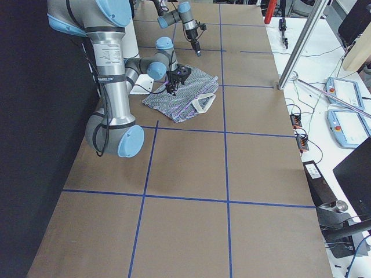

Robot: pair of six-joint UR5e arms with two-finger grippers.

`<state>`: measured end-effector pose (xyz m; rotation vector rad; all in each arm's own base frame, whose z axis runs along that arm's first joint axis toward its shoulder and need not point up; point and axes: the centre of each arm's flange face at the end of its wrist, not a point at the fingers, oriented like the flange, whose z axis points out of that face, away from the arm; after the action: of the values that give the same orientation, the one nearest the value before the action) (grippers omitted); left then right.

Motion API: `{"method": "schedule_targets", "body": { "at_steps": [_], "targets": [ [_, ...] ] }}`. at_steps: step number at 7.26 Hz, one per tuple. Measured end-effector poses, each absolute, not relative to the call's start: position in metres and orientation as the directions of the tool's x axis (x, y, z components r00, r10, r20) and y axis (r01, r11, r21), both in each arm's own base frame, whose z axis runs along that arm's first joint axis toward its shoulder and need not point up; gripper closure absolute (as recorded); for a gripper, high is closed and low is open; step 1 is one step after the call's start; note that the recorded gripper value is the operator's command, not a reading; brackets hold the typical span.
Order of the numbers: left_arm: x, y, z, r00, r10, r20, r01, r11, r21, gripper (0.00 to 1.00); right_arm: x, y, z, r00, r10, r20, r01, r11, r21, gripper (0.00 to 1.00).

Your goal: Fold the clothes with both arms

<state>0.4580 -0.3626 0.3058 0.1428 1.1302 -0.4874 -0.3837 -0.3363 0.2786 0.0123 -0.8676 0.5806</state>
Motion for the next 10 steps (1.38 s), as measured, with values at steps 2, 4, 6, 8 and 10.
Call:
{"method": "schedule_targets", "body": {
  "at_steps": [2, 4, 6, 8, 10],
  "targets": [
    [0.493, -0.343, 0.292, 0.421, -0.34, -0.841, 0.429, 0.891, -0.146, 0.45, -0.355, -0.401, 0.288, 0.534, 0.445, 0.719, -0.482, 0.859, -0.174, 0.0],
    [0.512, -0.331, 0.292, 0.478, -0.351, -0.805, 0.415, 0.898, -0.145, 0.45, -0.351, -0.413, 0.293, 0.546, 0.437, 0.715, -0.474, 0.865, -0.167, 0.0],
    [0.519, -0.326, 0.302, 0.505, -0.354, -0.787, 0.41, 0.901, -0.143, 0.45, -0.351, -0.415, 0.293, 0.547, 0.437, 0.714, -0.473, 0.865, -0.167, 0.0],
    [0.523, -0.325, 0.31, 0.519, -0.358, -0.777, 0.41, 0.901, -0.141, 0.45, -0.351, -0.415, 0.293, 0.546, 0.438, 0.714, -0.473, 0.865, -0.169, 0.0],
    [0.525, -0.323, 0.314, 0.537, -0.361, -0.763, 0.41, 0.902, -0.138, 0.47, -0.351, -0.415, 0.295, 0.549, 0.437, 0.712, -0.472, 0.866, -0.167, 0.0]
  ]
}}
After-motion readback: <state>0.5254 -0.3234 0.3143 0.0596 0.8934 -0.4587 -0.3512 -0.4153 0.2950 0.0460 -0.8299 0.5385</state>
